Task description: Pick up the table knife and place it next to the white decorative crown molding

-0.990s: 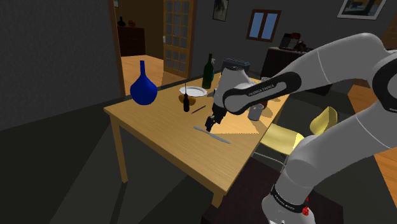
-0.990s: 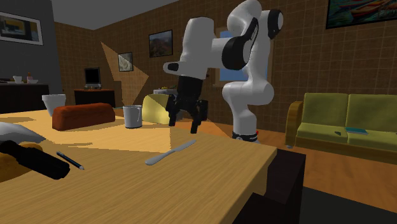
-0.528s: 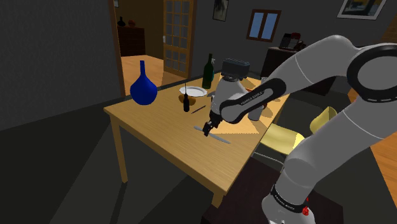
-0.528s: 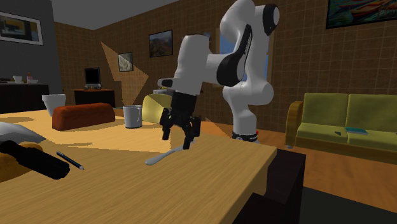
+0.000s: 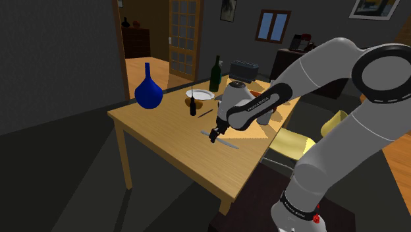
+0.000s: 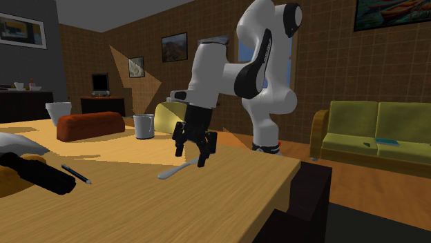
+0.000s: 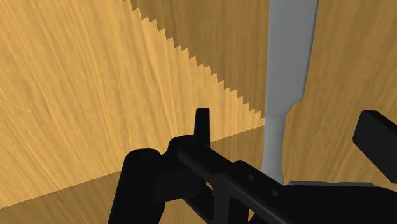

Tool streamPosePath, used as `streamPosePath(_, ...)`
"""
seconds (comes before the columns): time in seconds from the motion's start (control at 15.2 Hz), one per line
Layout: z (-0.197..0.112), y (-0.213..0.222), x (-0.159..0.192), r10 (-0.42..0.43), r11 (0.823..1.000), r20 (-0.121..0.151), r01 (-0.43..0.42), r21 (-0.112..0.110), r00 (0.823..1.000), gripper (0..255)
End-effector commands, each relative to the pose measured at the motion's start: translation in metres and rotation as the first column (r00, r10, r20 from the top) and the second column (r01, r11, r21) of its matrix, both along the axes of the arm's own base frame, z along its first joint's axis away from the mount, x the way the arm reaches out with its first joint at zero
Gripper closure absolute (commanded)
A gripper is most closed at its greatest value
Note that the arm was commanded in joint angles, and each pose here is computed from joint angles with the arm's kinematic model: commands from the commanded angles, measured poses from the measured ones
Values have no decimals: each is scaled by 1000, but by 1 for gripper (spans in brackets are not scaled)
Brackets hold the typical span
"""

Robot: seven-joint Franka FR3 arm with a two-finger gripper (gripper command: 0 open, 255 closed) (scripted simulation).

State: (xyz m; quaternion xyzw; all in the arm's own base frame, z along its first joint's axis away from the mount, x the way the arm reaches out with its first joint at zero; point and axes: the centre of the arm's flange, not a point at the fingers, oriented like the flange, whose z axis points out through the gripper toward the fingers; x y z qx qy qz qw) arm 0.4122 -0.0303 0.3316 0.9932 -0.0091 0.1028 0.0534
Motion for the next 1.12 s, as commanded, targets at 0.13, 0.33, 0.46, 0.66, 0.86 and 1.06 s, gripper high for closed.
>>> streamPosePath(0.13,0,0,0,0,1000,0,0,0,1000,255)
streamPosePath(0.33,1,0,1,0,1000,0,0,0,1000,255)
streamPosePath(0.46,1,0,1,0,1000,0,0,0,1000,255)
streamPosePath(0.66,0,0,0,0,1000,0,0,0,1000,255)
streamPosePath(0.86,16,0,0,0,1000,0,0,0,1000,255)
streamPosePath(1.06,32,0,0,0,1000,0,0,0,1000,255)
